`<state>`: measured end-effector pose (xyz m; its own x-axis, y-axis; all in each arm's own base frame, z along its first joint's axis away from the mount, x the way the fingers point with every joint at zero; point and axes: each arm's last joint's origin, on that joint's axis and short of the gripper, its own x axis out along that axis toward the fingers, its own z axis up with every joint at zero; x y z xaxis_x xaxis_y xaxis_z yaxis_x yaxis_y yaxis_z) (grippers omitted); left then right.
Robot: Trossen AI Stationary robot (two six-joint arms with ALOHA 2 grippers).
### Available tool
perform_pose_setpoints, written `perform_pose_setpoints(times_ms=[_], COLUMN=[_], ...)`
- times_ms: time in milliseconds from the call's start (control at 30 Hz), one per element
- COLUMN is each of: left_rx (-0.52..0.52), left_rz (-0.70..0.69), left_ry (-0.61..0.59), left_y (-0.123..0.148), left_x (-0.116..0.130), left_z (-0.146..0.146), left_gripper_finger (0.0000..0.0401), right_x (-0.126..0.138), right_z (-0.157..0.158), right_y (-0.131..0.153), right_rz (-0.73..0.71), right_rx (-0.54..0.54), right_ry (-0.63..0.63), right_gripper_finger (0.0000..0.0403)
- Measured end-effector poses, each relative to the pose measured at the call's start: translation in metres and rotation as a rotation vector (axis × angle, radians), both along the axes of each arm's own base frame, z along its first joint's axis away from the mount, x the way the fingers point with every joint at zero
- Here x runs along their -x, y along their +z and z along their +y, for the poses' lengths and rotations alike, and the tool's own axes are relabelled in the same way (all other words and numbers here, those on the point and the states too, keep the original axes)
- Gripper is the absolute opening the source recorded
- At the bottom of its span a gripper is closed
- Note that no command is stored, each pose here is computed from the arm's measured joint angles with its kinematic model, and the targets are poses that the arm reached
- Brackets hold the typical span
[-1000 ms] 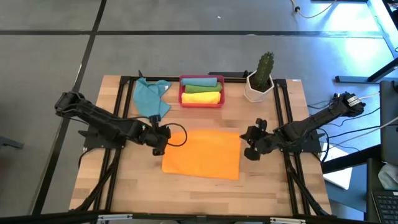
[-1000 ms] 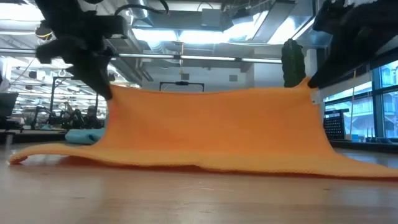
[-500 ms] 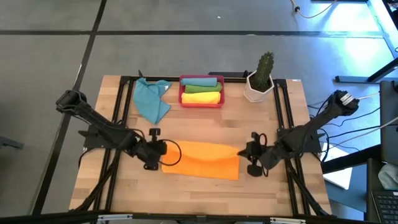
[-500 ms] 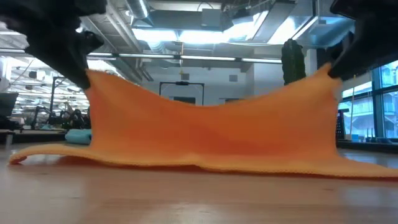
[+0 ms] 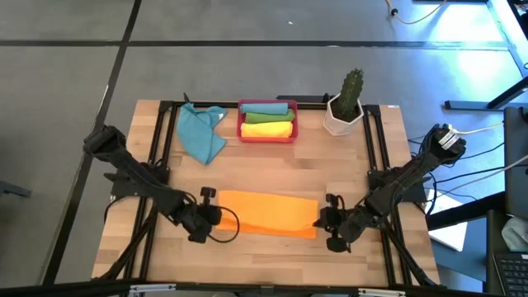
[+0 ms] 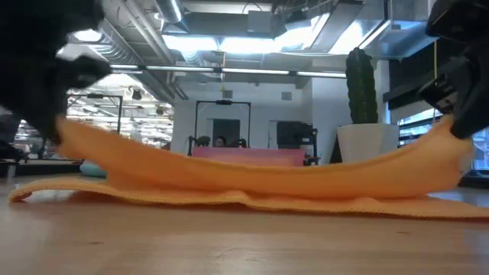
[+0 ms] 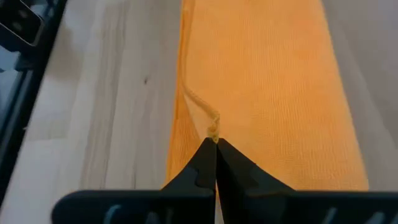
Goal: Roll microfiber towels into tight, uniform cylinder then place into a basket
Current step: Roll the orange towel
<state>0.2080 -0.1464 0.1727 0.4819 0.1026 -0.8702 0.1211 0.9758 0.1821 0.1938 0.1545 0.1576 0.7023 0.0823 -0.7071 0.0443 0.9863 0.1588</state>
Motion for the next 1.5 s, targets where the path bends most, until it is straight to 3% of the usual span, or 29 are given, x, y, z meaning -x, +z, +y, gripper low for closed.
perform_pose_setpoints(times_ms=[200, 467, 733, 967, 1200, 1400, 1500], left_rx=[-0.01, 0.015, 0.086, 0.11, 0.05, 0.049, 0.015], left_rz=[0.122, 0.123, 0.135, 0.157, 0.012, -0.08, -0.088], left_ry=[-0.002, 0.001, 0.006, 0.001, 0.009, -0.081, -0.047], left_y=[-0.025, -0.026, -0.019, 0.013, 0.03, 0.016, 0.009], left_x=[-0.003, -0.004, -0.009, -0.019, -0.029, -0.032, -0.028], left_z=[-0.005, -0.006, -0.01, -0.021, -0.026, -0.028, -0.019], left_gripper_finger=[0.0, 0.0008, 0.0089, 0.0132, 0.013, 0.0129, 0.0129], right_x=[-0.002, -0.002, -0.003, -0.001, -0.001, -0.008, -0.013], right_z=[0.003, 0.004, 0.005, 0.007, 0.004, -0.007, -0.014], right_y=[-0.007, -0.007, -0.006, -0.004, 0.002, 0.002, 0.002], right_rz=[0.031, 0.044, 0.037, 0.079, 0.015, -0.017, -0.019], right_rx=[-0.021, -0.051, -0.065, -0.133, -0.093, 0.011, 0.032], right_ry=[0.02, 0.028, 0.032, 0.097, 0.047, 0.004, -0.003], right_gripper_finger=[0.0003, 0.001, 0.0099, 0.0156, 0.0151, 0.0125, 0.0111])
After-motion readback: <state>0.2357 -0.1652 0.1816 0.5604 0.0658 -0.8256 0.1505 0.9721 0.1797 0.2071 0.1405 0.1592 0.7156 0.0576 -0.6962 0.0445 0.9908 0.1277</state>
